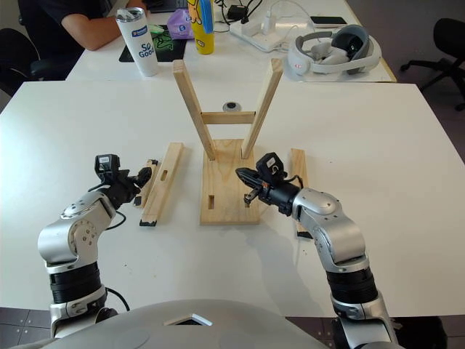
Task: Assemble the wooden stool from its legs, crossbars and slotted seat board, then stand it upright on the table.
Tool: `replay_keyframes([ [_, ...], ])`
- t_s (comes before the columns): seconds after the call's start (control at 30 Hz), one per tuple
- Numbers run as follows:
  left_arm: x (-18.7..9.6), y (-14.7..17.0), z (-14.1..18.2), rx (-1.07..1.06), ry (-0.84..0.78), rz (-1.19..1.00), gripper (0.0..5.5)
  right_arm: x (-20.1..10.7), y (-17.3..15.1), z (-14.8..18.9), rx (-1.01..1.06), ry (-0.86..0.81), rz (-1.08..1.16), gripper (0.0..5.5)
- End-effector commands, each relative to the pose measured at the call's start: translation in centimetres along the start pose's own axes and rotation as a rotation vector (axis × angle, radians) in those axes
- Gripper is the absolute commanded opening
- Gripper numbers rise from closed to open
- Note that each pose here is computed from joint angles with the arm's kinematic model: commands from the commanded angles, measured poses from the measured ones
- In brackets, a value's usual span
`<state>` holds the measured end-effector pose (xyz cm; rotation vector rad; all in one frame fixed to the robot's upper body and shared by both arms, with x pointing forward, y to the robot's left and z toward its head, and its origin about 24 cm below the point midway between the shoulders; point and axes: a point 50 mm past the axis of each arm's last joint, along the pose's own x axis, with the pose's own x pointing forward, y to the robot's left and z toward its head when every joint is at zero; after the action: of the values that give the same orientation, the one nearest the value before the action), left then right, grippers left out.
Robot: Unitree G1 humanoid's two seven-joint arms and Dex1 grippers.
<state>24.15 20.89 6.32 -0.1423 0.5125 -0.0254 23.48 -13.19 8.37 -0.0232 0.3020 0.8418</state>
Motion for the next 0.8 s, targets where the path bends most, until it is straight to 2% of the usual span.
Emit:
replay_keyframes([
  [0.03,0.1,0.5,-0.6,0.047,0.037,0.005,3.40,0.1,-0.1,0.4,-0.013,-0.008,0.009,0.00],
  [0.5,0.0,0.0,-2.9,0.050,0.127,-0.031,3.40,0.4,0.1,0.9,-0.035,0.003,0.040,0.00],
  [0.8,-0.1,0.4,-4.3,0.113,0.218,-0.064,2.03,0.5,-0.1,1.7,-0.053,-0.010,0.040,0.00],
])
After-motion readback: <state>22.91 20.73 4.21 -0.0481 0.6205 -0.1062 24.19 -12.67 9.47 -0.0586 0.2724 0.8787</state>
